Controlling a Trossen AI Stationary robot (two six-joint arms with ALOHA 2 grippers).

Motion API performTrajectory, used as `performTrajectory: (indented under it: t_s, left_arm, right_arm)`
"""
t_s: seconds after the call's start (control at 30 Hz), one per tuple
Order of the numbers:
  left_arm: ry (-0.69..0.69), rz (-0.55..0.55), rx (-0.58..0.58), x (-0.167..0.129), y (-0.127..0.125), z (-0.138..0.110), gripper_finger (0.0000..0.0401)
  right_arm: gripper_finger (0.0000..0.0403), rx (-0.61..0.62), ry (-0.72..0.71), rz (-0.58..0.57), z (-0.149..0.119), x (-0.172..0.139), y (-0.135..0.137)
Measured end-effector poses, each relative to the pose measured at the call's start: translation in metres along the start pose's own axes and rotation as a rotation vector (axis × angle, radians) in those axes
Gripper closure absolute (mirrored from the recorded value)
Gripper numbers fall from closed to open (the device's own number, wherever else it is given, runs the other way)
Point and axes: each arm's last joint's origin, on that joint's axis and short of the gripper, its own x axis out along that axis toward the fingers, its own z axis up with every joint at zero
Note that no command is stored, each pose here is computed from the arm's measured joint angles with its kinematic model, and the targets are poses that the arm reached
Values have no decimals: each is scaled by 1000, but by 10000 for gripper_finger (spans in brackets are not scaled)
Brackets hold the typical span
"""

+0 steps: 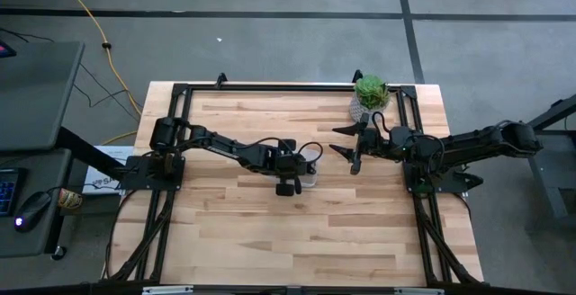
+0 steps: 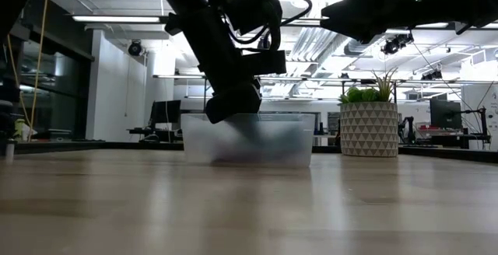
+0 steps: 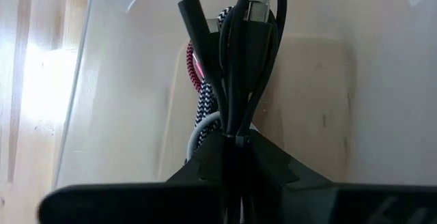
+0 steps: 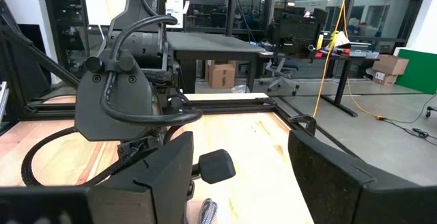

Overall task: Pick and place USB-C Cables
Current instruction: Put the black charger cable into the transparent bin

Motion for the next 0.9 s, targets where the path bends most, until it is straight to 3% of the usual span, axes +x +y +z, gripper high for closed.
performTrajectory:
  t_s: [0.3,0.9]
  left_arm:
    - [3,17,-24,0,0,0,303]
    - [-3,20,-48,0,0,0,219]
  right_arm:
    - [171,0,0,0,0,0,0]
    - [171,0,0,0,0,0,0]
